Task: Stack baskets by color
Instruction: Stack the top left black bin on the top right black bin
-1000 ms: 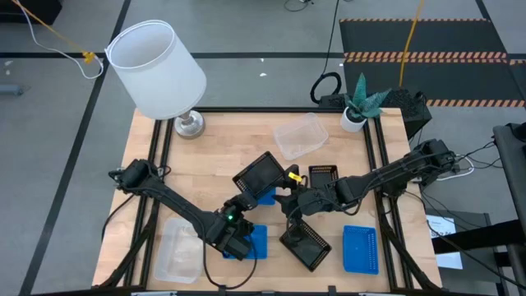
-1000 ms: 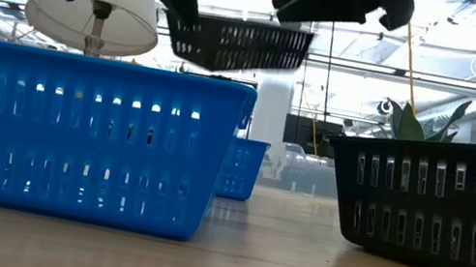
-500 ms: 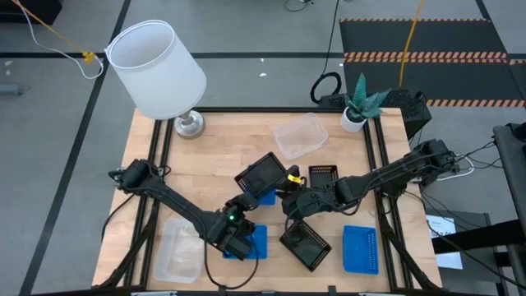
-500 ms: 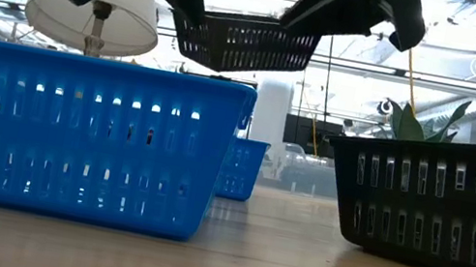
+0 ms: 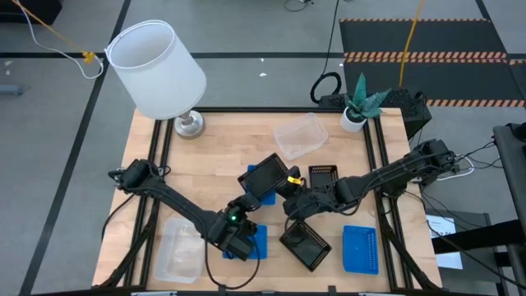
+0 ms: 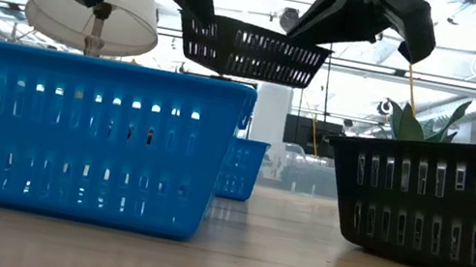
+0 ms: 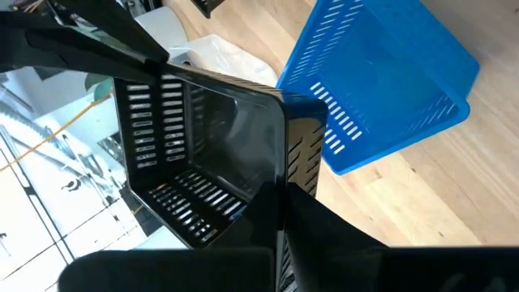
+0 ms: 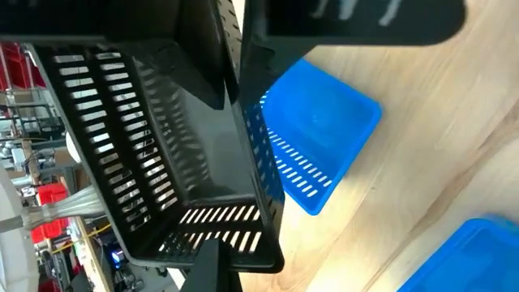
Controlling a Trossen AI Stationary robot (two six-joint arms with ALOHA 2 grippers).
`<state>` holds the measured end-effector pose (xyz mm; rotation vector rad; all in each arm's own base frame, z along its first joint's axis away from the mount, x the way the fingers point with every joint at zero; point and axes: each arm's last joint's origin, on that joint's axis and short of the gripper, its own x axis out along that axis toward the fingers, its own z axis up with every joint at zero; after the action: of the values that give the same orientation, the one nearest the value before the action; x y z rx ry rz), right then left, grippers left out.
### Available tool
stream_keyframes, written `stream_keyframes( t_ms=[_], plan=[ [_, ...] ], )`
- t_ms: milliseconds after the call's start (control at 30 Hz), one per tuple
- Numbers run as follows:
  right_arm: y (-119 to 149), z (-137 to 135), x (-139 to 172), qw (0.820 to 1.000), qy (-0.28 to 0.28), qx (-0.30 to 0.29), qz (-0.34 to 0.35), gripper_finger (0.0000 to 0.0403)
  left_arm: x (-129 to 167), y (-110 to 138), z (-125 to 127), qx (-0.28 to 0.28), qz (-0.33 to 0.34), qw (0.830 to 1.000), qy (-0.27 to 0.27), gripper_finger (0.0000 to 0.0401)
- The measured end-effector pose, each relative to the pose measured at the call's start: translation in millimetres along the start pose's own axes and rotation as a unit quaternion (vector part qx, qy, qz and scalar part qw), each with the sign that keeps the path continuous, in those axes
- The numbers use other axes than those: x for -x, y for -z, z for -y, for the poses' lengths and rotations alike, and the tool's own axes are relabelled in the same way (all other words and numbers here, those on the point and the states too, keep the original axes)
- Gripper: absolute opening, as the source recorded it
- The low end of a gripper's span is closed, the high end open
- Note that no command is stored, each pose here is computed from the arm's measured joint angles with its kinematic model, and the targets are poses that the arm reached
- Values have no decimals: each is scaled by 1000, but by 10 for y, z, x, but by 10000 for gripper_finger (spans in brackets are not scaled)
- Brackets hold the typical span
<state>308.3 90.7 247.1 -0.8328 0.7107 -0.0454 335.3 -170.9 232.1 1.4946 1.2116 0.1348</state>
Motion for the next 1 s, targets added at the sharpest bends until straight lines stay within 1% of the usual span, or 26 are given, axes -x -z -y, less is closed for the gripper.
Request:
stream_keyframes(
  t_ms=[233,300,367,467,767,867,1000],
  plan=[
    [4,-2,1,1000,1,0,-3,105,0,-2,-2,-11,0,1000,-1,10],
    [4,-2,1,1000,1,0,-3,116,0,-2,-2,-11,0,1000,-1,10],
    [4,-2,1,1000,1,0,-3,119,0,-3,-2,-11,0,1000,-1,10],
    [4,-2,1,1000,1,0,-3,107,1,-2,-3,-10,1,1000,-2,10],
    [13,-8,1,1000,-2,5,-7,37,1,-13,-13,-4,1,1000,-9,13],
    [32,-21,3,1000,-8,12,-15,32,-2,-43,-33,-5,10,1000,-16,19],
    [32,-21,3,1000,-8,12,-15,46,-12,-84,-68,-10,22,999,-25,22]
  ],
)
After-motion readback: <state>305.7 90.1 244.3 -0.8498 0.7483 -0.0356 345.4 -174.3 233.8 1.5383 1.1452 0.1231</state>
